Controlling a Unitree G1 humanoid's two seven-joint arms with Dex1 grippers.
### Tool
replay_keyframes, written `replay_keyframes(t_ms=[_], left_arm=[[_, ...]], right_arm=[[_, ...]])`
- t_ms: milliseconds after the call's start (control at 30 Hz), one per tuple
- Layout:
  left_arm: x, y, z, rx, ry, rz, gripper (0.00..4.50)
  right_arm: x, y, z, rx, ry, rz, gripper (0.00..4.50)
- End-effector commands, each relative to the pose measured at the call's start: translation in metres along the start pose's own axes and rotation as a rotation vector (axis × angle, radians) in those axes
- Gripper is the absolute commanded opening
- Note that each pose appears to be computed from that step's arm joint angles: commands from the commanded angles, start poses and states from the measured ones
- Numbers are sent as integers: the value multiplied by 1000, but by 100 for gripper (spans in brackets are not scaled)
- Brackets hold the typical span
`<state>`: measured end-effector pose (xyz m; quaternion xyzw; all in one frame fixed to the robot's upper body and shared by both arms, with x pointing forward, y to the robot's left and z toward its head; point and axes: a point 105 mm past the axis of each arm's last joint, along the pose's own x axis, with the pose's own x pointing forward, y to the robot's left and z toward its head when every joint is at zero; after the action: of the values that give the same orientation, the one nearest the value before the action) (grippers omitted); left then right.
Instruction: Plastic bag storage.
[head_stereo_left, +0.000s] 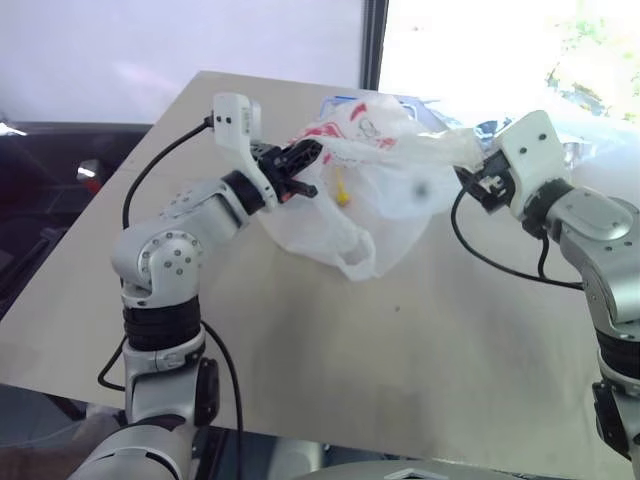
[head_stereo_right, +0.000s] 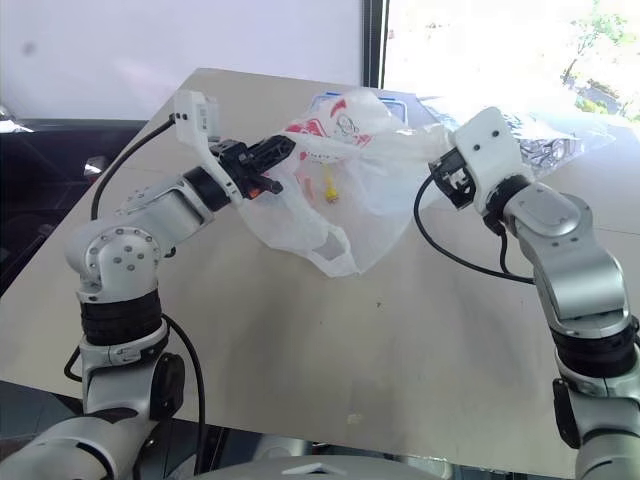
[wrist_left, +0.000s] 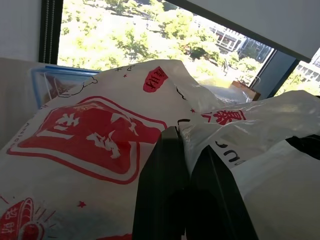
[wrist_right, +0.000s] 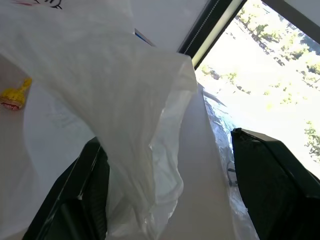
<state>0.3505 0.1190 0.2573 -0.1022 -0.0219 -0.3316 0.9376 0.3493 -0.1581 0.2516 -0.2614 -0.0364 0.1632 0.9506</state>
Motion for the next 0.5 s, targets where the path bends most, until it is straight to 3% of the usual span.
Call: replay_keyframes(t_ms=[33, 67, 167, 333, 367, 400, 467, 500], left_arm=[[-4, -7, 13, 43, -43, -21, 0], [-5, -7, 13, 43, -43, -20, 0], [-5, -8, 13, 45, -44, -22, 0], [-4, -9, 12, 53, -41, -28, 0], [-3, -9, 12, 57, -40, -29, 0], [-3, -9, 12, 59, -39, -30, 0], [-10, -36, 14, 34, -32, -216, 0], [-13, -43, 16, 9, -42, -269, 50]], right_arm=[[-2, -17, 14, 5, -48, -61, 351], [-3, -14, 13, 14, -46, -41, 351], [-5, -3, 12, 39, -50, 23, 271], [-9, 7, 20, 81, -87, 97, 32], [-11, 9, 21, 86, -91, 111, 6], [-12, 11, 22, 89, -95, 123, 6], [-16, 16, 24, 90, -102, 158, 6], [-17, 18, 25, 91, -106, 171, 0]])
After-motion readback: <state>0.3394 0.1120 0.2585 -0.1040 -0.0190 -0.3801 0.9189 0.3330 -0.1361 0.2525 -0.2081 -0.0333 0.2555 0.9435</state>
